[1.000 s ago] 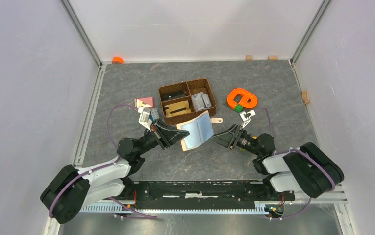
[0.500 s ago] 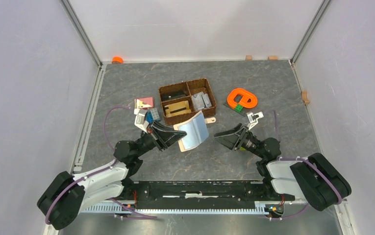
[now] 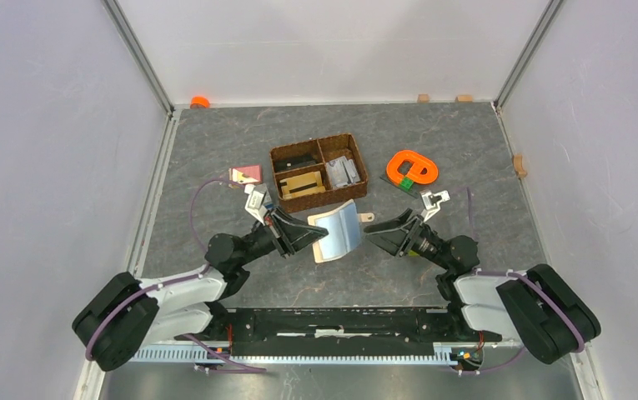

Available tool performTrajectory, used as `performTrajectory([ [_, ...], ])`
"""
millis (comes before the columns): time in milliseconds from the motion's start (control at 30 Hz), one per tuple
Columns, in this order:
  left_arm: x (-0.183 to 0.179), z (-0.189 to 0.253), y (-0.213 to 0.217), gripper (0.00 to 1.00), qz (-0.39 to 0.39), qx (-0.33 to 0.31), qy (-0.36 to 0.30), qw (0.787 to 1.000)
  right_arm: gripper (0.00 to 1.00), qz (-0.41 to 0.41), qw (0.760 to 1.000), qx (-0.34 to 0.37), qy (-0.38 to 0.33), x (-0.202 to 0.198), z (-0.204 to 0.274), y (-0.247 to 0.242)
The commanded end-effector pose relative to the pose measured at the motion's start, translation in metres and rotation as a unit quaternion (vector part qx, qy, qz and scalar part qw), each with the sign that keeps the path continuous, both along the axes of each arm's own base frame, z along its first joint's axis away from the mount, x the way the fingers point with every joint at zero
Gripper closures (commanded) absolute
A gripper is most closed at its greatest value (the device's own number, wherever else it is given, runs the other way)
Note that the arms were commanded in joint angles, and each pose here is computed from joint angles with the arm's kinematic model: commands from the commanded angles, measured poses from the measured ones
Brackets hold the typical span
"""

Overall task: Take the credit cards out of the card holder
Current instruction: Remove the credit card from the card holder.

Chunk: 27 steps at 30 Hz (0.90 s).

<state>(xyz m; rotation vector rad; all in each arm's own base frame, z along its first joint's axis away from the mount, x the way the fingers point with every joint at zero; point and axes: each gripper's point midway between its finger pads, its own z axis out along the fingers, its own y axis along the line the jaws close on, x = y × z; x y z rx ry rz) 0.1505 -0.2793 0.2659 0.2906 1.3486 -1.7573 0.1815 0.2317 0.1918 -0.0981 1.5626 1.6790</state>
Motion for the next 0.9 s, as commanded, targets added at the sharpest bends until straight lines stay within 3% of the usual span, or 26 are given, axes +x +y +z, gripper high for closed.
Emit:
performTrajectory([
  [0, -0.017, 0.041, -0.003, 0.98, -0.034, -0.057, -0.055, 0.996, 0.02, 0.019, 0.974, 0.095, -0.204, -0.034, 0.081, -0.008],
  [267, -0.032, 0.044, -0.013, 0.98, -0.061, -0.057, -0.071, 0.994, 0.02, 0.053, 0.976, 0.100, -0.186, -0.037, 0.080, 0.002],
  [467, -0.018, 0.031, -0.017, 0.98, -0.035, -0.042, -0.045, 0.997, 0.03, 0.066, 0.966, 0.115, -0.222, -0.053, 0.097, -0.002],
  [867, 0.025, -0.005, -0.009, 0.98, 0.092, 0.038, -0.012, 0.995, 0.35, 0.074, 0.964, 0.121, -0.227, -0.058, 0.103, -0.004],
])
